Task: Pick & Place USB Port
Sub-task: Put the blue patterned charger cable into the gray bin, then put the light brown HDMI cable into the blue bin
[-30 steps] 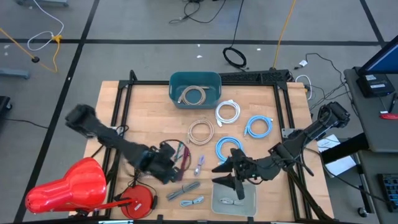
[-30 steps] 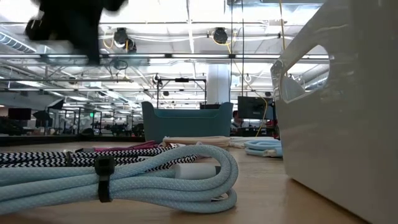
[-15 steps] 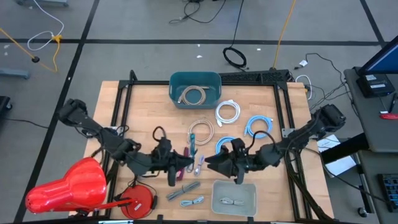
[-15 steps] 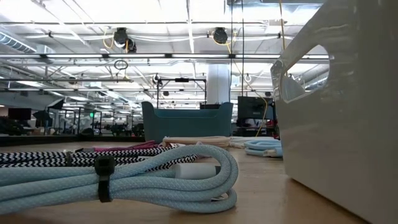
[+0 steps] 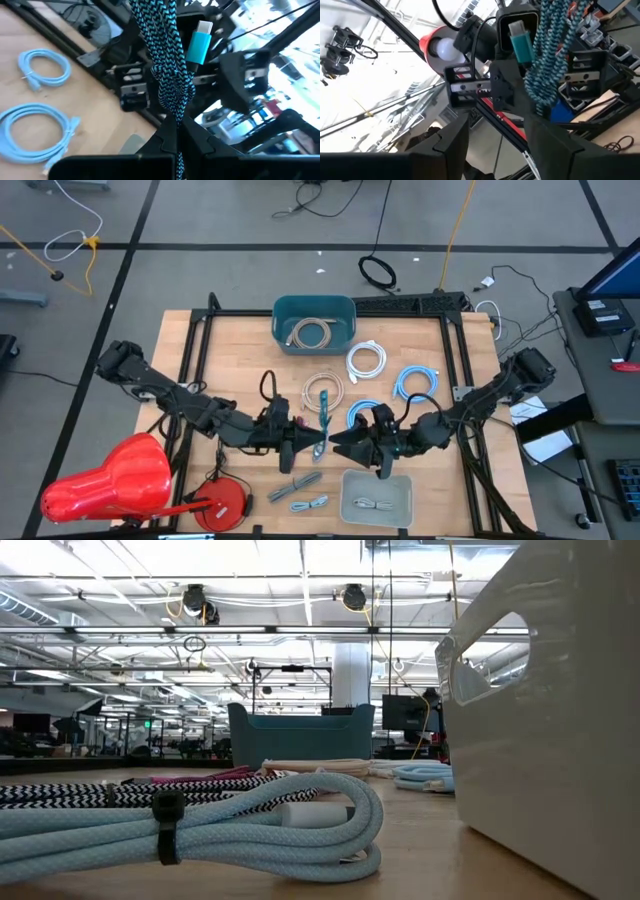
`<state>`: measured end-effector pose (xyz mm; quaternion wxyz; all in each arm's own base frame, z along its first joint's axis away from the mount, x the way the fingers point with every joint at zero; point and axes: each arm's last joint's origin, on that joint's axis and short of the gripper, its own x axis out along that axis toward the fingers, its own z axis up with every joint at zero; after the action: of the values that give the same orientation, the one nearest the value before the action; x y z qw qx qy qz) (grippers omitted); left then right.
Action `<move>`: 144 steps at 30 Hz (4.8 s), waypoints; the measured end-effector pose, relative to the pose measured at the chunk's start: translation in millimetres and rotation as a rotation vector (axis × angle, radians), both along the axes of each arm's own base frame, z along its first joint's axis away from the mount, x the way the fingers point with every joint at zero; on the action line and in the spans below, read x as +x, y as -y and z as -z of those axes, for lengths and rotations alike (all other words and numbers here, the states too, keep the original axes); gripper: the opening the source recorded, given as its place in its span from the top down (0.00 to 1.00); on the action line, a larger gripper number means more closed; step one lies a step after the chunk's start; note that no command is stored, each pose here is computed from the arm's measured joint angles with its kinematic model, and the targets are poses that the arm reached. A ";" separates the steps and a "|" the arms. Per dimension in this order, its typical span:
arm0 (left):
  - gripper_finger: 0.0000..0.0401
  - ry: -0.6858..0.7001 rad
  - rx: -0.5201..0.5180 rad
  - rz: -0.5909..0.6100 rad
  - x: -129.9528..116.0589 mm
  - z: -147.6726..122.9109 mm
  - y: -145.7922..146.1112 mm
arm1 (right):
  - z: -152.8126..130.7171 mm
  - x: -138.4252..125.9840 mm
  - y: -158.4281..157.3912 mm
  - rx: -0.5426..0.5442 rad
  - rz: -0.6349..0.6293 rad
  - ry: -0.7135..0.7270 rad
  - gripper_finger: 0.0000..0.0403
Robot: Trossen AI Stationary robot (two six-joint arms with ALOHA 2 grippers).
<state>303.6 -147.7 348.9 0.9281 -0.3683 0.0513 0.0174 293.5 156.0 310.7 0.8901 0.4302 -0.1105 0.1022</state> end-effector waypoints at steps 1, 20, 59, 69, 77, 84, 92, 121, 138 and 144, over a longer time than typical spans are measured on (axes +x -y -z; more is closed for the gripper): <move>0.99 0.004 -0.003 0.004 0.2 -0.6 -0.3 | -0.1 0.0 0.1 -0.010 0.003 0.002 0.55; 0.99 0.053 -0.070 0.065 -5.3 -4.3 16.0 | 2.5 3.2 3.3 -0.133 0.002 -0.009 0.51; 0.94 -0.062 -0.055 0.279 29.4 6.7 32.3 | 3.2 -1.9 -8.0 -0.096 -0.070 -0.013 0.88; 0.81 -0.056 -0.061 0.398 19.1 5.9 51.0 | 2.1 -2.1 -6.5 -0.085 -0.049 -0.014 0.91; 0.83 -0.113 -0.035 0.412 -1.4 -2.8 53.5 | 23.0 -10.1 -12.9 -0.138 -0.339 -0.316 0.92; 0.88 -0.188 0.017 0.299 -26.1 -12.8 44.7 | 46.8 -36.6 -26.5 -0.236 -0.419 -0.762 0.93; 0.94 -0.239 0.052 0.234 -33.1 -13.3 36.1 | 37.4 -42.7 -45.3 -0.425 -0.439 -0.951 0.93; 0.94 -0.409 0.047 0.134 -37.1 3.0 26.7 | 101.1 -23.8 -70.9 -0.597 -0.709 -1.188 0.77; 0.94 -0.400 0.075 0.029 -40.0 4.6 26.7 | 52.6 10.6 -27.1 -0.361 -0.555 -0.924 0.61; 0.94 -0.404 0.048 0.016 -40.2 5.1 26.3 | -11.5 14.3 1.3 -0.373 -0.370 -0.505 0.62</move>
<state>263.5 -174.0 343.9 0.9075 -0.3348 0.2392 0.0848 307.9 154.7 322.2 0.9189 0.2848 0.2132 0.1706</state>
